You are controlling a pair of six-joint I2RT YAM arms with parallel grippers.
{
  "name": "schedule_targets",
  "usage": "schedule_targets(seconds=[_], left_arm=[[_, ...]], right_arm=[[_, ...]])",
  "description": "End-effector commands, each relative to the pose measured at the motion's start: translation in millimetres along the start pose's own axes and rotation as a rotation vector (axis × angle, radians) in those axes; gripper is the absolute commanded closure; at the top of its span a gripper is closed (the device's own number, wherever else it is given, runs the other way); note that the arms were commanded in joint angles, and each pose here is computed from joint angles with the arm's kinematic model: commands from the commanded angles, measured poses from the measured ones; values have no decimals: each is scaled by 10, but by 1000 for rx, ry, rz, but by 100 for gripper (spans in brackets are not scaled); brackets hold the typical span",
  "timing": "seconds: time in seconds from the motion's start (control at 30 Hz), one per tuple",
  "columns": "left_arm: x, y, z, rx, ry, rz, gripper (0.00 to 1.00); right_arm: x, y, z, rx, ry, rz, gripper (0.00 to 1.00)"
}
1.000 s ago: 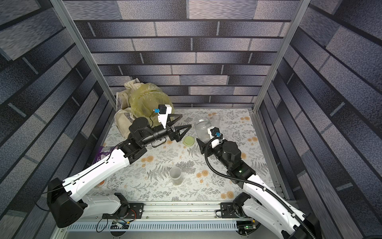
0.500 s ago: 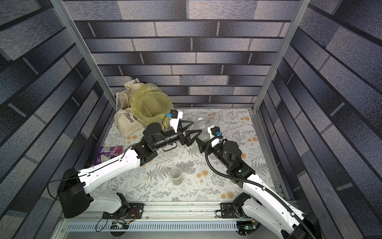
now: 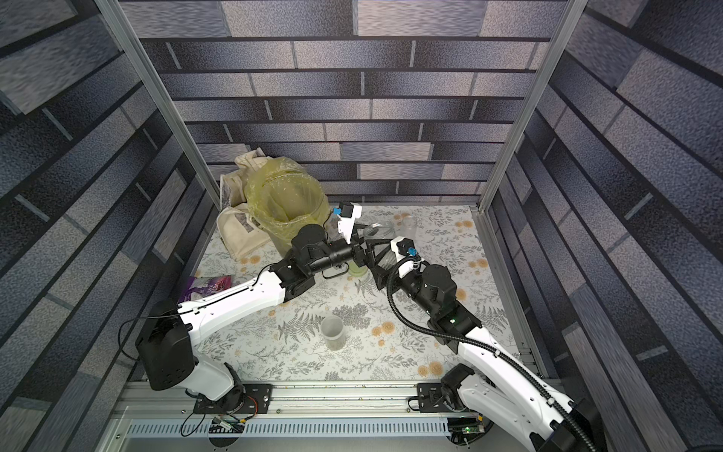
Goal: Empty moldy mung beans from jars
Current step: Adjust the jar.
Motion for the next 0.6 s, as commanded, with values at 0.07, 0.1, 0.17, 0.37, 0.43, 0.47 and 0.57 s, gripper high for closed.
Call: schedule_targets(seconds=[0.07, 0.1, 0.17, 0.37, 0.43, 0.47, 0.57], left_arm=[[0, -93, 12, 22, 34, -6, 0], [8, -99, 3, 22, 42, -5, 0], [21, -105, -7, 19, 52, -4, 0], [63, -132, -50, 26, 69, -12, 17], [82, -120, -44, 21, 72, -15, 26], [96, -113, -34, 19, 75, -14, 30], [131, -98, -32, 25, 83, -10, 40]], right_arm=[[52, 29, 511, -171, 34, 32, 62], [50, 22, 523, -173, 34, 30, 62], [37, 6, 530, -175, 34, 24, 62], [31, -40, 555, -186, 26, 24, 62], [31, -51, 556, -186, 26, 24, 62], [34, -58, 550, -185, 27, 26, 62], [26, -70, 543, -183, 27, 22, 62]])
Point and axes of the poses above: each gripper's point midway between its finger pads, its own y axis back along the fingers, its own x axis along the line the jaws close on, z = x × y, the point moved 2 cm from there along y, back along the fingers, and after that the axes turned 3 degrees about y, right-handed, at the moved point
